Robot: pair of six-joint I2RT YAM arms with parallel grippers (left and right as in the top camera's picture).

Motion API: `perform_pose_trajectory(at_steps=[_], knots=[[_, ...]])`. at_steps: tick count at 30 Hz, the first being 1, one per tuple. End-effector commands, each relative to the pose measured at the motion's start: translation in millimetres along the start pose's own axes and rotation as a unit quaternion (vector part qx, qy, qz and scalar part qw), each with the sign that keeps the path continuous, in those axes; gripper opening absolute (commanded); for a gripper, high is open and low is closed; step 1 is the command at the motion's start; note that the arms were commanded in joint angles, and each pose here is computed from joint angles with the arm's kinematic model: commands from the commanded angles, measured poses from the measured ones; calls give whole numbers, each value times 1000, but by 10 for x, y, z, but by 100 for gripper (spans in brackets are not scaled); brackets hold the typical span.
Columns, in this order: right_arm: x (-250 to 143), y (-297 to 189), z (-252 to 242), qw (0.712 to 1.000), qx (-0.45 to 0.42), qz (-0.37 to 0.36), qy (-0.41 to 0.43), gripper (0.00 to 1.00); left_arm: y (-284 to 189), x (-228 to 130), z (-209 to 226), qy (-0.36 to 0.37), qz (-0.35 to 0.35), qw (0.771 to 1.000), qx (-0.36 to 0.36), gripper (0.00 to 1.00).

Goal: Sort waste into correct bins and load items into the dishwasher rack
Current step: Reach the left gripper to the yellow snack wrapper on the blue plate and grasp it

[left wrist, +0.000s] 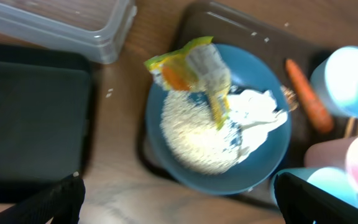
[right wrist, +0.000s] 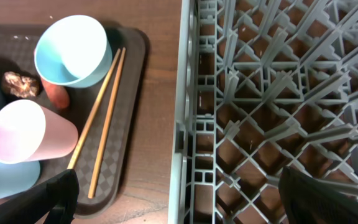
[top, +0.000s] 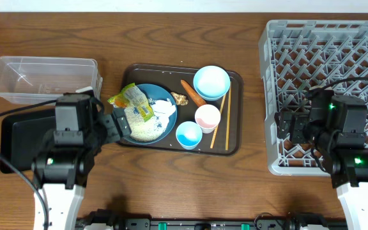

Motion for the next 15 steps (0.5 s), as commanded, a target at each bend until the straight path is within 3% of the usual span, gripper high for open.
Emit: perform_pose_trajectory(at_steps=[1,15], knots=[[51,-9,25,1000,4,-1,-6,99,142,85,-76,-55,18,998,-25,98],[34,8,20,1000,3,6,-5,99,1200,-62,-323,-127,161,978,-38,98]])
Point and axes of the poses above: each gripper's point midway between its finger pads, its own y axis out along the fingers, its own z axis along the line the jaws close on, x = y × z, the point moved 7 cm from there along -y, back along the fingers, and after that the axes turned 3 degrees about y, right-handed, at the moved point
